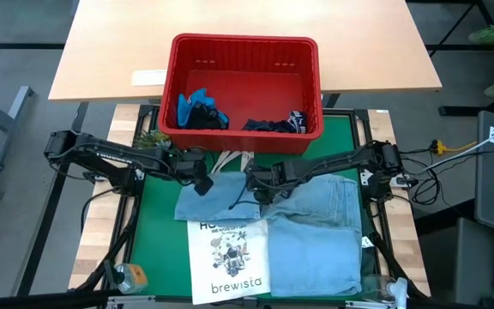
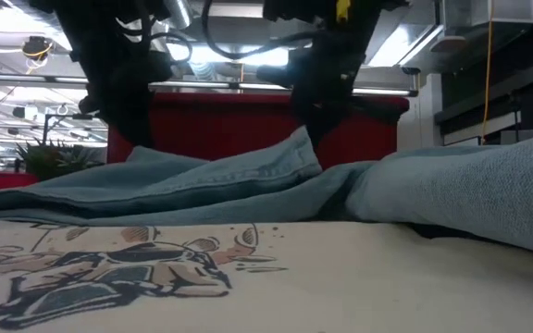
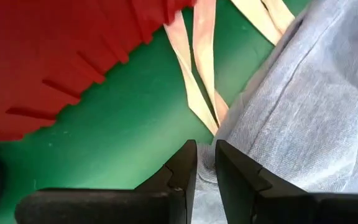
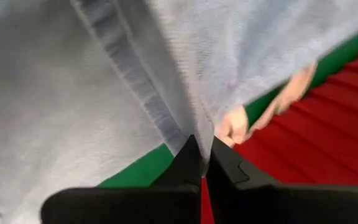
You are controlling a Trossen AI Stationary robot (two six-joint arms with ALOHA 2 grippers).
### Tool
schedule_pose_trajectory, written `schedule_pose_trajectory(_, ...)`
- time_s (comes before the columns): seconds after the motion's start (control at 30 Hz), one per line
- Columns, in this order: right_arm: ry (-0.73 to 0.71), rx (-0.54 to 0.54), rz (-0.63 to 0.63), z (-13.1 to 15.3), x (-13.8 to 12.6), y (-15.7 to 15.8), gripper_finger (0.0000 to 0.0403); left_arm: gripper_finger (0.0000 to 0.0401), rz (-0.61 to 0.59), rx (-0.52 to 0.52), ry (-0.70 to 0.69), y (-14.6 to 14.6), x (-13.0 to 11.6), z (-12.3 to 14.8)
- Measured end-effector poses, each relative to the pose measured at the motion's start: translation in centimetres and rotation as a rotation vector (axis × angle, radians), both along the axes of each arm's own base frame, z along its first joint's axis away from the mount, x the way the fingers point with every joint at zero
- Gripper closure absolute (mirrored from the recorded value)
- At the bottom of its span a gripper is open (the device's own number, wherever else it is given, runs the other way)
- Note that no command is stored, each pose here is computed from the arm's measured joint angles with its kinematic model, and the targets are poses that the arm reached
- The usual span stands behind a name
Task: Fold Laundry from Bin
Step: Fold the light blue jeans
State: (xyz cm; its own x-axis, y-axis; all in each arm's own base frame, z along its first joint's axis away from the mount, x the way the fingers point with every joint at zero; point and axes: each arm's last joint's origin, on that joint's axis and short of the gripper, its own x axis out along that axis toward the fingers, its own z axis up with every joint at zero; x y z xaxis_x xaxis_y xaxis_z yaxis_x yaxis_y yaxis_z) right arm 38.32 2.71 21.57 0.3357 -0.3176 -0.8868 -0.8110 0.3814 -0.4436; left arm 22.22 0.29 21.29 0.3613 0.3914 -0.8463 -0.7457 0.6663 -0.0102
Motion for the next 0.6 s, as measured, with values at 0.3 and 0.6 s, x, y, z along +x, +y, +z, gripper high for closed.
schedule_pose_trajectory(0.3, 0.015, 0.035, 0.001, -0.08, -0.14, 0.1, 0.0395, 0.0346, 0.029, 0.052, -0.005, 0.16, -0.02, 0.07)
schedule_pose_trajectory(0.6, 0.007, 0.018, -0.058, -0.08, -0.26, 0.01, 0.0286, 0.0346, 0.047, 0.096, -0.007, 0.28, -0.03, 0.12)
